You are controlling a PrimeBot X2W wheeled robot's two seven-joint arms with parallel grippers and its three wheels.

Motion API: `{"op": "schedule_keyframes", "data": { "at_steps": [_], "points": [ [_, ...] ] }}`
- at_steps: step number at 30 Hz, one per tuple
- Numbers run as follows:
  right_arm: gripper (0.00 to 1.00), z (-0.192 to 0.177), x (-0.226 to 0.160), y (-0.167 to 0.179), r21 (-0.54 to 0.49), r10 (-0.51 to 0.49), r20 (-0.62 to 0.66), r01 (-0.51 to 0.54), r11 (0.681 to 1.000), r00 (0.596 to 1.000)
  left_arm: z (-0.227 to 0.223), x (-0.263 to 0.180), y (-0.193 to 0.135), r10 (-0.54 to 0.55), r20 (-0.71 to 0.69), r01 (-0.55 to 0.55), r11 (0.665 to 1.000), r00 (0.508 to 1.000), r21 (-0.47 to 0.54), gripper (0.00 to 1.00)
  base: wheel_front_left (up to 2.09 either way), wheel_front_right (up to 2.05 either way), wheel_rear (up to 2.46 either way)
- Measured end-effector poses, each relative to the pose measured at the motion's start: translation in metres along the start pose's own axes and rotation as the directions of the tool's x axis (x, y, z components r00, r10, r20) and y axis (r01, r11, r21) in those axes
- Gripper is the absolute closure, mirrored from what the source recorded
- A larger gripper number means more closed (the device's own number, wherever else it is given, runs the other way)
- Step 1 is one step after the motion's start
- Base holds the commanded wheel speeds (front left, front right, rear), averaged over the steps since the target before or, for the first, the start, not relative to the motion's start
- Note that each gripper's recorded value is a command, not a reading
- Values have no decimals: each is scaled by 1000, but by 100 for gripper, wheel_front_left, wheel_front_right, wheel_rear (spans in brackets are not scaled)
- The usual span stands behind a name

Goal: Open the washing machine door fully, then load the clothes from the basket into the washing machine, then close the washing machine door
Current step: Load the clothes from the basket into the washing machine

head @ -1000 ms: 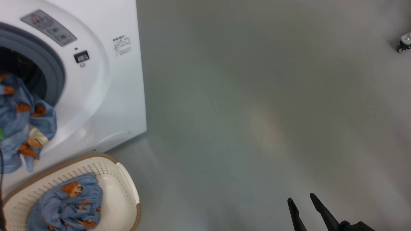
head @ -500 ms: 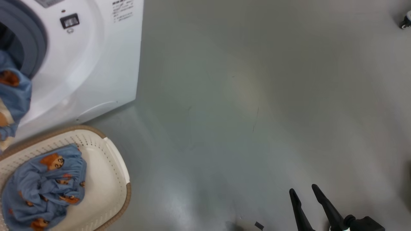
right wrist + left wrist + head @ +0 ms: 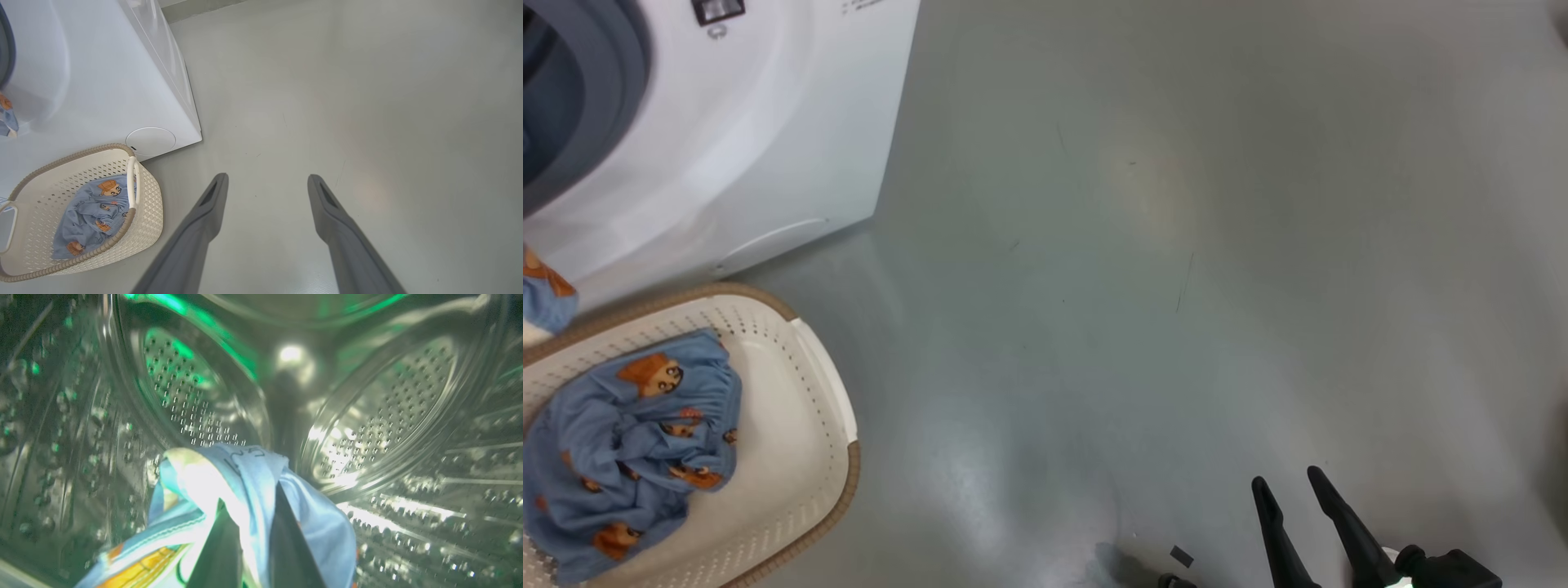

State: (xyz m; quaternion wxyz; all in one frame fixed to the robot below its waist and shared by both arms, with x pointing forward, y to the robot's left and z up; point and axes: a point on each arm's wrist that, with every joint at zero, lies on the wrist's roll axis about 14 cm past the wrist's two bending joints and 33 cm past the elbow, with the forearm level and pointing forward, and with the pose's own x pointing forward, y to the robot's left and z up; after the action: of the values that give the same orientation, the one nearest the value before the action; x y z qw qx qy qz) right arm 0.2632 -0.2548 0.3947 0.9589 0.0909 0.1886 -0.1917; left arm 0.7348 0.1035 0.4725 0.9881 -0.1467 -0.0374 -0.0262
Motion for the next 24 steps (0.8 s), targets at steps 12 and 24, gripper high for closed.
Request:
{"op": "schedule_keyframes", "data": {
  "at_steps": [12,24],
  "points": [
    [0,-5,9,12,9,44,-11,-44,999,999,-46,-11,-5,39,-181,-26,997,983,75,0,0,0,0],
    [0,13,38,44,-4,170,60,-170,985,984,-29,-42,-12,17,-198,-2,997,980,76,0,0,0,0]
  ]
}}
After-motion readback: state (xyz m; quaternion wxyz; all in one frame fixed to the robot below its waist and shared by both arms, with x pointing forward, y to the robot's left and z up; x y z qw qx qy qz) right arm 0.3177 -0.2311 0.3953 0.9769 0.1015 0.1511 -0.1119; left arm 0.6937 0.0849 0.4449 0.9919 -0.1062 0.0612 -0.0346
